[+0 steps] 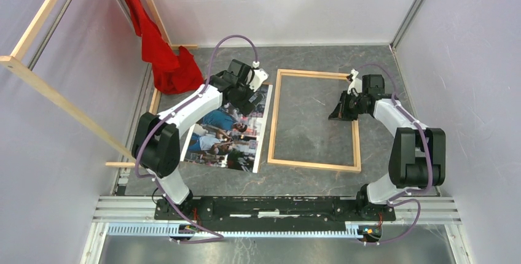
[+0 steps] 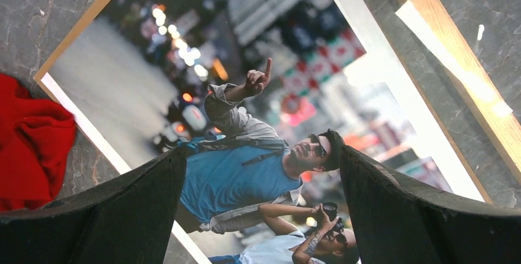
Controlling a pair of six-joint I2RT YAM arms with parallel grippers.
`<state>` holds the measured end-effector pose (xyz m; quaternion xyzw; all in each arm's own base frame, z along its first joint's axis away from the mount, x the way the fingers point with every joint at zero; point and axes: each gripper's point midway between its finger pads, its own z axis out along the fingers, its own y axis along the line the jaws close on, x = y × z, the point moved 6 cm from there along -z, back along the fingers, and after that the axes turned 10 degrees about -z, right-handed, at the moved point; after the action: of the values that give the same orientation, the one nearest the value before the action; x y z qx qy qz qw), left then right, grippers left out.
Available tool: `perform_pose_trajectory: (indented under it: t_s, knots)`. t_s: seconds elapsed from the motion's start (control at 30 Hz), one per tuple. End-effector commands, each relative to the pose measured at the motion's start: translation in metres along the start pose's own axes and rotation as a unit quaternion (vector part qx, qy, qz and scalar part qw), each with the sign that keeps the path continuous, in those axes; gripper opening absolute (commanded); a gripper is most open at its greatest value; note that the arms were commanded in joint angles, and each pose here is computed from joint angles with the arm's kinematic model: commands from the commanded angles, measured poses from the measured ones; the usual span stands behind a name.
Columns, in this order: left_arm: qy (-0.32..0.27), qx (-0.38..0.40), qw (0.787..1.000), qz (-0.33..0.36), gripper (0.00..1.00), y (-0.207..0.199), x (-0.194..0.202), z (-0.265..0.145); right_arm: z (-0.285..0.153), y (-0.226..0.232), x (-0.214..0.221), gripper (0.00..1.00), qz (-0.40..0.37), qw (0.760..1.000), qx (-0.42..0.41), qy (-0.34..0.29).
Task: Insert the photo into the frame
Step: Place the photo frame item in the photo frame.
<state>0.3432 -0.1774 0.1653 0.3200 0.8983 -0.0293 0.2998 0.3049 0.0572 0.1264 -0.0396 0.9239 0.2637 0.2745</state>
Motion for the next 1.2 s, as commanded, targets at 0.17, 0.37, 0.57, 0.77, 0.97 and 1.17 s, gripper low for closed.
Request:
perform_pose_trajectory:
  t_s: [0.17, 0.37, 0.57, 0.77, 0.97, 1.17]
  knots:
    - [0.009, 0.016, 1.0, 0.023, 1.0, -0.005, 0.002, 0.006, -0.021, -0.009, -0.011, 0.0, -0.046, 0.995, 0.072, 0.046]
    - [0.014, 0.023, 0.999, 0.025, 1.0, -0.011, 0.006, 0.008, -0.025, -0.012, -0.011, 0.0, -0.05, 0.994, 0.091, 0.041]
    - [0.019, 0.025, 0.999, 0.026, 1.0, -0.013, 0.011, 0.009, -0.031, -0.007, -0.016, 0.0, -0.049, 0.995, 0.086, 0.017]
    - [0.022, 0.026, 0.999, 0.028, 1.0, -0.013, 0.015, 0.01, -0.035, -0.007, -0.017, 0.0, -0.034, 0.997, 0.069, -0.002]
    - [0.024, 0.025, 0.999, 0.03, 1.0, -0.014, 0.016, 0.011, -0.044, -0.01, -0.015, 0.0, -0.012, 0.997, 0.064, -0.028]
    - [0.022, 0.025, 0.999, 0.029, 1.0, -0.014, 0.016, 0.01, -0.043, -0.01, -0.009, 0.0, -0.005, 0.998, 0.057, -0.031]
